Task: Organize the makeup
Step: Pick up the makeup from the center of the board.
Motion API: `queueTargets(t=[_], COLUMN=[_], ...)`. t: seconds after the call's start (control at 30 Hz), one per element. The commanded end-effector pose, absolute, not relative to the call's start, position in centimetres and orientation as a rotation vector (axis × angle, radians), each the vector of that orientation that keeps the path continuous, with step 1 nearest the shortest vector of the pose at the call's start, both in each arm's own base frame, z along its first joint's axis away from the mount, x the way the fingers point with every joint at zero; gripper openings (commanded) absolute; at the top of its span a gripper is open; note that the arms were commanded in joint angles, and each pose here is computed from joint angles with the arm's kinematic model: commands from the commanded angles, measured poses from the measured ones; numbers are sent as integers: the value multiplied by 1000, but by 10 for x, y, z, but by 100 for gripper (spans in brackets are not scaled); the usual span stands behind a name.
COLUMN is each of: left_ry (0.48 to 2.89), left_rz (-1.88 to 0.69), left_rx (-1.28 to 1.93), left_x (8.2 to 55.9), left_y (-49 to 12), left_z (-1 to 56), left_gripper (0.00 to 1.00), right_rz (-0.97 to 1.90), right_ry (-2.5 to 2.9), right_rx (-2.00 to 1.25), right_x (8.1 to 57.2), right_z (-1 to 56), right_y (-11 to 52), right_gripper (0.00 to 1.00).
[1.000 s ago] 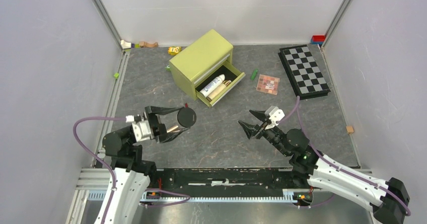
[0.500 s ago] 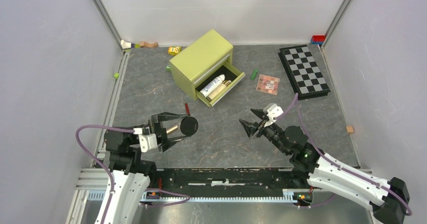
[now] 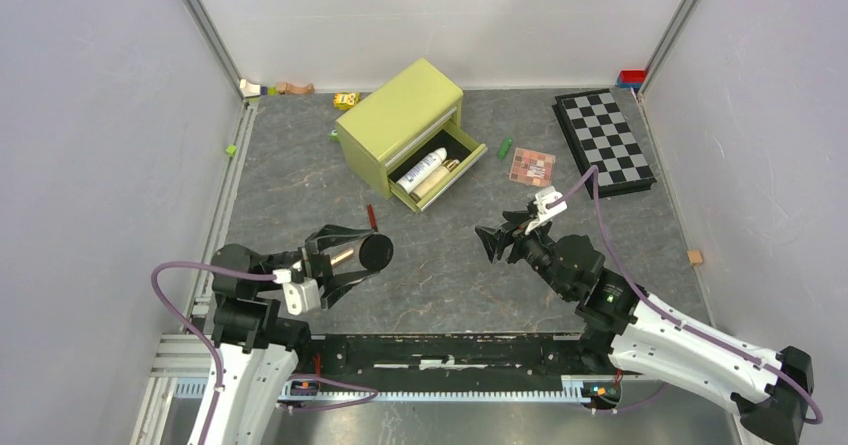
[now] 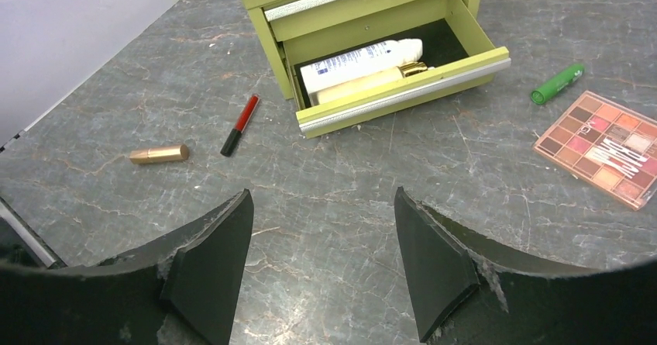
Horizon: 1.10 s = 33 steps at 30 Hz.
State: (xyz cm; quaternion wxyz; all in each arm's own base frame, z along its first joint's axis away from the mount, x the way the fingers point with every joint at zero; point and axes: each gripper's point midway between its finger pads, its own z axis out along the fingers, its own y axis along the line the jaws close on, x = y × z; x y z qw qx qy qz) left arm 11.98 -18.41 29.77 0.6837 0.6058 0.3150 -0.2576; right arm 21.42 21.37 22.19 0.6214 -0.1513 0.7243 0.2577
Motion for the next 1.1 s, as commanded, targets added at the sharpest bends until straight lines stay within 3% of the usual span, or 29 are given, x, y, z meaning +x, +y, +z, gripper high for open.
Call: queueTargets(t=[0.0,0.27,0.47,0.73,0.93,1.07], left_ry=[612,589,886,1051,1377,1519], left_rz=[-523,-670,-848,-964,-958,-968], left_rx=[1394,1334,817,211,-260,-347], left_x=[112,93,130,169,201,212], left_y=[-185,-194,-181,-139,-107,-112], left_z=[313,334,356,372,345,335], left_gripper=[2,2,2,2,2,2], right_rz=[634,626,601,576,554,581], right_ry=[1636,1646,1660,1662,1677,1616], right_rx=[-290,-289,-291,-301,-324,-409], right_x=[214,213,214,216,217,218], right_z=[242,238,229,227,219,227], right_y=[213,211,208,206,208,224], right_gripper=[74,74,74,74,75,75])
